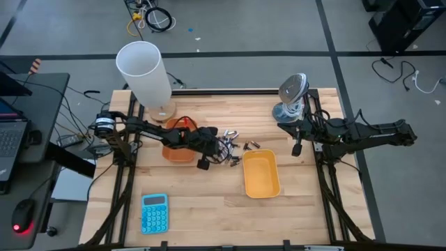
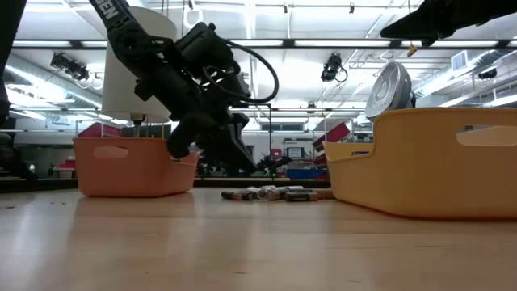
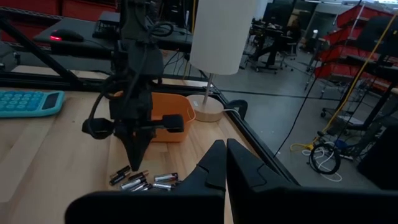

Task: Sort batteries
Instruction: Put the silver battery into the orange bin

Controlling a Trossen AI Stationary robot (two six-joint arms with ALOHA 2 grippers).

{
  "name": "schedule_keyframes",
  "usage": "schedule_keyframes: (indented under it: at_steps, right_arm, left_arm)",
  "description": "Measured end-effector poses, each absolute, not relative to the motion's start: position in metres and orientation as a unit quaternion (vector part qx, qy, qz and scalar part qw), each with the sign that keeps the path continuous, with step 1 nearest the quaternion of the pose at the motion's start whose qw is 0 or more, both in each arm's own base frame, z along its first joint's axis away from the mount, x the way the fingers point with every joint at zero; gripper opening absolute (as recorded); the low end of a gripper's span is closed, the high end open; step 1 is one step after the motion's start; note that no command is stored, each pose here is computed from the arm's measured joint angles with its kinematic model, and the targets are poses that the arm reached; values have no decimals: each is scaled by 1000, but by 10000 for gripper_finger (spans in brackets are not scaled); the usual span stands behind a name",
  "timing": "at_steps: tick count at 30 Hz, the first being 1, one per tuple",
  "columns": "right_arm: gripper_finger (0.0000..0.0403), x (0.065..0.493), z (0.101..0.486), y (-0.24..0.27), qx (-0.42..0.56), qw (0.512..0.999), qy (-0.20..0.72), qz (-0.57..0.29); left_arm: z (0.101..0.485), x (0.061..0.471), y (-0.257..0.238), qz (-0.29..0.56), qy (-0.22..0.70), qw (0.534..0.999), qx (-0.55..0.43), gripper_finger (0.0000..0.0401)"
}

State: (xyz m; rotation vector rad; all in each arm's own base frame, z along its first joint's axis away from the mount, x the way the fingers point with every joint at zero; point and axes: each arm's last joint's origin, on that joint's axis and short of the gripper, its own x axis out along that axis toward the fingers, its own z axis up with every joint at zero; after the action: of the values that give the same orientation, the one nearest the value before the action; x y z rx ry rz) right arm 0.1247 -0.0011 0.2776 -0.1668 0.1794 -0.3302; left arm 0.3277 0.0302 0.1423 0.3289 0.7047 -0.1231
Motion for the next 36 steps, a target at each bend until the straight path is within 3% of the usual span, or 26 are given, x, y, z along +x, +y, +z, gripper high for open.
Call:
schedule_keyframes:
  at_steps: [21,36]
  right_arm:
    - [2,125,277,-1,-83,979,90,-164]
    - [3,125,277,-1,-83,979,90,-164]
  left_arm:
    - [139,328,30,-61,346,922,161,44]
    - [139,328,30,-59,348,922,162,47]
